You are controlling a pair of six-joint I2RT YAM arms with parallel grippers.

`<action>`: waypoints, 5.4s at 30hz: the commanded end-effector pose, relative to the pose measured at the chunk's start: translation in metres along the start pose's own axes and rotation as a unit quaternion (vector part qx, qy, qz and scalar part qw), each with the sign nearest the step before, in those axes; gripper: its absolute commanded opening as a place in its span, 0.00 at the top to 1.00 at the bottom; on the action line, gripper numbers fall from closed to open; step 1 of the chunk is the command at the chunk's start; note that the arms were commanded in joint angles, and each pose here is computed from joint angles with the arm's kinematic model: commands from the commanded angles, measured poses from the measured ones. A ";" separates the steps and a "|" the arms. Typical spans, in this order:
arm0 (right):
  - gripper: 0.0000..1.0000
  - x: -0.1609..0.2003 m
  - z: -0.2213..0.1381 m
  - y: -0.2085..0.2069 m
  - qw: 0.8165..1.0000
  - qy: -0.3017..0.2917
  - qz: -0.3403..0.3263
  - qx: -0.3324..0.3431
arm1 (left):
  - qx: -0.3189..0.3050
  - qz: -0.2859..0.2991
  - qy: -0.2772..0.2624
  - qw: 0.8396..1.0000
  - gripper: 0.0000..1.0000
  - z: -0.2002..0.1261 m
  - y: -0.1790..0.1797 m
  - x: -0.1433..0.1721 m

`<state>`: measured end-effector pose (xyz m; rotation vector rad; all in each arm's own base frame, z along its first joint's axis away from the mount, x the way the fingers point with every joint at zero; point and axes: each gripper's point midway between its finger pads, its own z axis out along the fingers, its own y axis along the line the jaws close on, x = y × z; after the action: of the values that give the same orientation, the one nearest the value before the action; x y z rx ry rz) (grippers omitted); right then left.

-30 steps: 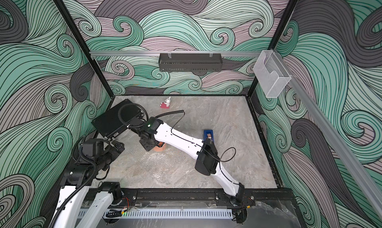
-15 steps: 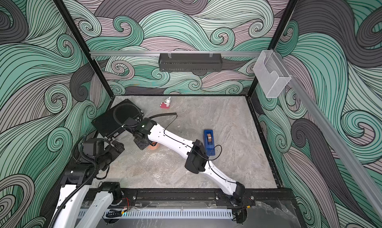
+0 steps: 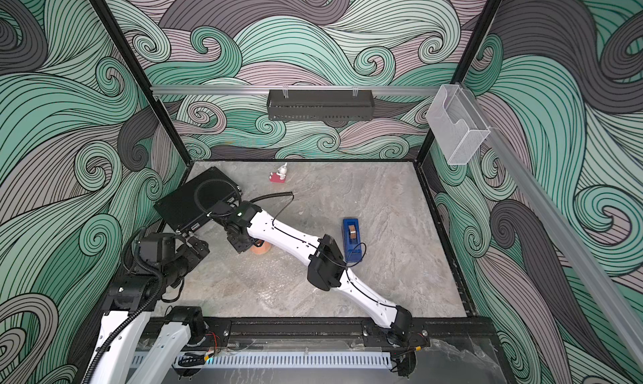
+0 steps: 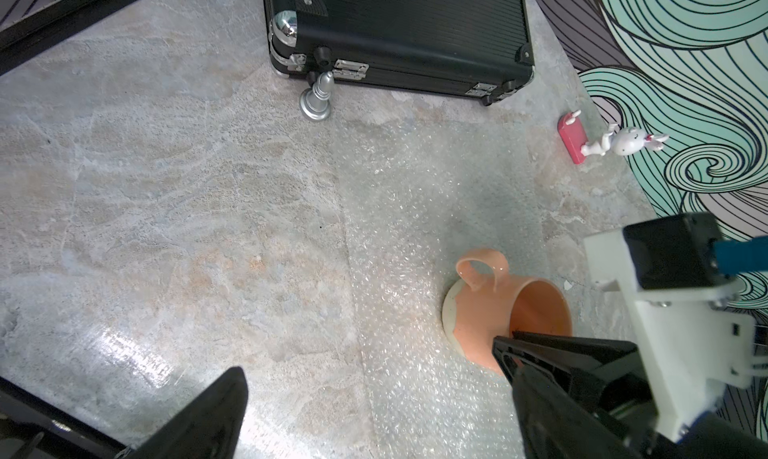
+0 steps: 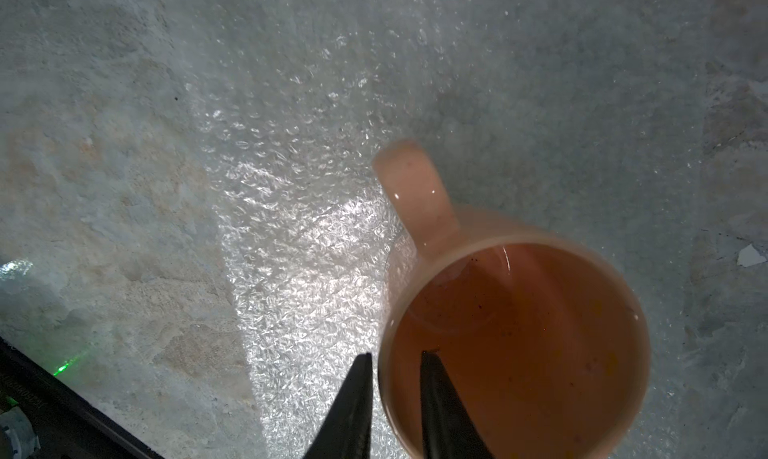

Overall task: Wrap mugs in bubble wrap
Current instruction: Place the mug on the bubble wrap, then move the bubble wrap to the center of the board, then pick up the bubble wrap from the center of the board.

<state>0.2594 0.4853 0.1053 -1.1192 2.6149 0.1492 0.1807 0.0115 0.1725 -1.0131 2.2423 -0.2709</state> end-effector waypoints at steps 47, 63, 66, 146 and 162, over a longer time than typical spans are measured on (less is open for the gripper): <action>0.35 0.171 0.031 -0.191 0.962 0.032 0.268 -0.026 | -0.083 -0.073 0.081 0.991 0.01 0.086 0.009 0.025; 0.76 0.180 0.049 -0.187 0.953 0.039 0.299 -0.034 | -0.089 -0.067 0.030 0.993 0.01 0.080 0.015 0.008; 0.96 0.182 0.042 -0.193 0.954 0.037 0.296 -0.016 | -0.093 -0.066 0.014 0.993 0.01 0.077 0.017 0.003; 0.19 0.140 -0.082 -0.113 0.987 -0.094 0.102 -0.076 | 0.051 -0.074 0.153 0.984 1.00 0.167 -0.045 -0.020; 0.18 0.103 -0.076 -0.107 0.981 -0.097 0.134 -0.100 | 0.121 -0.045 0.151 0.980 1.00 0.114 -0.090 -0.010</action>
<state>0.2448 0.3105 0.1495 -0.7595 2.5958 0.5224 0.3172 -0.0211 0.1201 -1.0075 2.3406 -0.7265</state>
